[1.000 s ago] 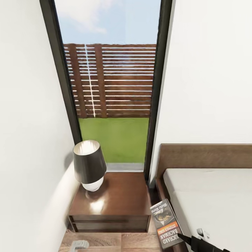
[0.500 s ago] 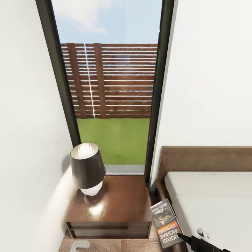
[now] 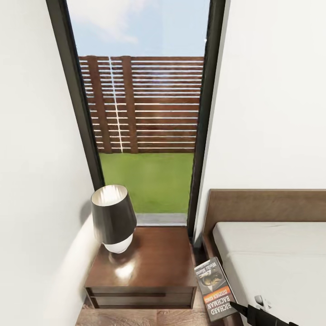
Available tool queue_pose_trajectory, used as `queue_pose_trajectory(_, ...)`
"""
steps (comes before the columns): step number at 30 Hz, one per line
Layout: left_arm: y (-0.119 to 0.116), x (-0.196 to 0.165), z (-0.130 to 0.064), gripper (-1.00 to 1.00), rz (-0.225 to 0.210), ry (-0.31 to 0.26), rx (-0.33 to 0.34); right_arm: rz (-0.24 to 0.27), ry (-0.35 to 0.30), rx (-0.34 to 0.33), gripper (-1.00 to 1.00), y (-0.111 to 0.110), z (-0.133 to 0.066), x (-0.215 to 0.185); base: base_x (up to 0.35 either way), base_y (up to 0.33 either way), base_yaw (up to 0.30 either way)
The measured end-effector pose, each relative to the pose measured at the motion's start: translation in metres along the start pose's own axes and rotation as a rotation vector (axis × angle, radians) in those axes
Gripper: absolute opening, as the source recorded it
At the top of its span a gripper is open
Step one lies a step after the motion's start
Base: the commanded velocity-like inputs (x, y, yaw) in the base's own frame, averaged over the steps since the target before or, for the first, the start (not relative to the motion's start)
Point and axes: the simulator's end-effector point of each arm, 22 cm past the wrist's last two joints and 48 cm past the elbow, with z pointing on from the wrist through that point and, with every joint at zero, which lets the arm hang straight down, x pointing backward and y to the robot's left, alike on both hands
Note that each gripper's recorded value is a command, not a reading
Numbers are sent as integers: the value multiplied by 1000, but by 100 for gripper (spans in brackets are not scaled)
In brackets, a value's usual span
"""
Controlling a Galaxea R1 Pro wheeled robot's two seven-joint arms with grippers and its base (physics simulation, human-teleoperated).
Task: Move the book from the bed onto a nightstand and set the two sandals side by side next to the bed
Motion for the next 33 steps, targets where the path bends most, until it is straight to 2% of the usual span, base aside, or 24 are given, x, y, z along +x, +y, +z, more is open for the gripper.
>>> queue_pose_trajectory(5, 34, -2, -25, 100, 26, -5, -71, 0, 0, 0, -100, 0, 0, 0, 0, 0, 0)
queue_pose_trajectory(8, 68, 2, -43, 100, 21, -6, -179, 0, -1, 0, -100, 0, 0, 0, 0, 0, 0)
queue_pose_trajectory(11, 85, 0, -48, 100, 8, -19, -255, 0, -1, 0, -100, 0, 0, 0, 0, 0, 0)
queue_pose_trajectory(15, 97, -13, -41, 100, -22, -59, -360, 0, 0, 0, -100, 0, 0, 0, 121, 0, 0)
queue_pose_trajectory(17, 102, -16, -42, 100, -35, -73, -392, -1, 0, 0, -100, 0, 0, 0, 259, 0, 0)
queue_pose_trajectory(26, 106, -26, -44, 100, -98, -134, -408, 0, -1, 1, -100, 0, 0, 0, 133, 0, 0)
queue_pose_trajectory(33, 107, -27, -45, 100, -109, -143, -408, 0, -1, 1, -100, 0, 0, 0, 6, 0, 0)
